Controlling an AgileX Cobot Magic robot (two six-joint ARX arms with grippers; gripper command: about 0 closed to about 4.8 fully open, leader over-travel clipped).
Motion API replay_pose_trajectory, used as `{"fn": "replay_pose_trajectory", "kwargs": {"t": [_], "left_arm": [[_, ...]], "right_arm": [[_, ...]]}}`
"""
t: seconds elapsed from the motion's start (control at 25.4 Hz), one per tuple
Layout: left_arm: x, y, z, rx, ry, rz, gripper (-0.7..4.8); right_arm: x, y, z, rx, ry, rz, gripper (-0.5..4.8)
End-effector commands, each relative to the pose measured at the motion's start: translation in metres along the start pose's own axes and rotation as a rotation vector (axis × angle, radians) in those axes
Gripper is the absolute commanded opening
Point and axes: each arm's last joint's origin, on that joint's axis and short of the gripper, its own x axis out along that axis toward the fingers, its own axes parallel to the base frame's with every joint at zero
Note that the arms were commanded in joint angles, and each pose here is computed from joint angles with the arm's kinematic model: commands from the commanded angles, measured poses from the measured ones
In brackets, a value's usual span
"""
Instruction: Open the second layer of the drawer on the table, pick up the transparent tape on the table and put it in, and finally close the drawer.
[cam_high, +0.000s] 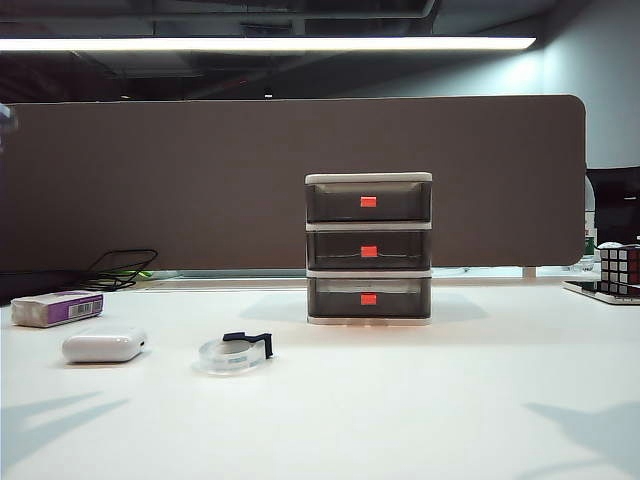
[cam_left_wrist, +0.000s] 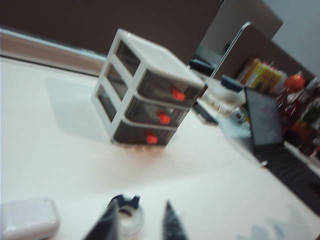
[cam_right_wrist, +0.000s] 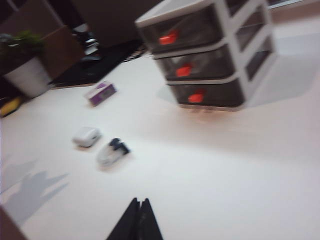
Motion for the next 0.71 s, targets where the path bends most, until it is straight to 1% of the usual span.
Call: {"fn": "replay_pose_trajectory", "kwargs": {"t": [0.04, 0.12, 0.2, 0.35, 0.39, 0.51, 0.63, 0.71], "left_arm": [[0.001, -0.005, 0.002, -0.004, -0.007, -0.047, -0.05], [0.003, -0.007, 0.000, 0.028, 0.003, -0.055, -0.06], [0.006, -0.010, -0.002, 0.033, 0.004, -0.049, -0.06], [0.017, -0.027, -0.006, 0.098, -0.025, -0.046, -0.06], [0.023, -0.032, -0.010, 0.116, -0.005, -0.043, -0.06], [0.033, -0.039, -0.018, 0.141, 0.031, -0.032, -0.06], [0.046, -0.045, -0.023, 0.151, 0.040, -0.016, -0.06], [0.067, -0.050, -0.023, 0.184, 0.069, -0.008, -0.05]], "right_arm": [[0.000, 0.001, 0.000, -0.004, -0.002, 0.047, -0.05], [0.000, 0.002, 0.001, -0.006, -0.004, 0.048, -0.05], [0.000, 0.002, 0.002, -0.012, -0.013, 0.050, -0.05], [-0.001, 0.006, 0.011, -0.048, -0.071, 0.059, -0.05], [-0.003, 0.008, 0.016, -0.056, -0.088, 0.051, -0.05], [-0.005, 0.013, 0.027, -0.078, -0.114, 0.046, -0.05], [-0.007, 0.017, 0.037, -0.100, -0.133, 0.030, -0.05], [-0.006, 0.020, 0.047, -0.107, -0.129, 0.008, -0.05]]}}
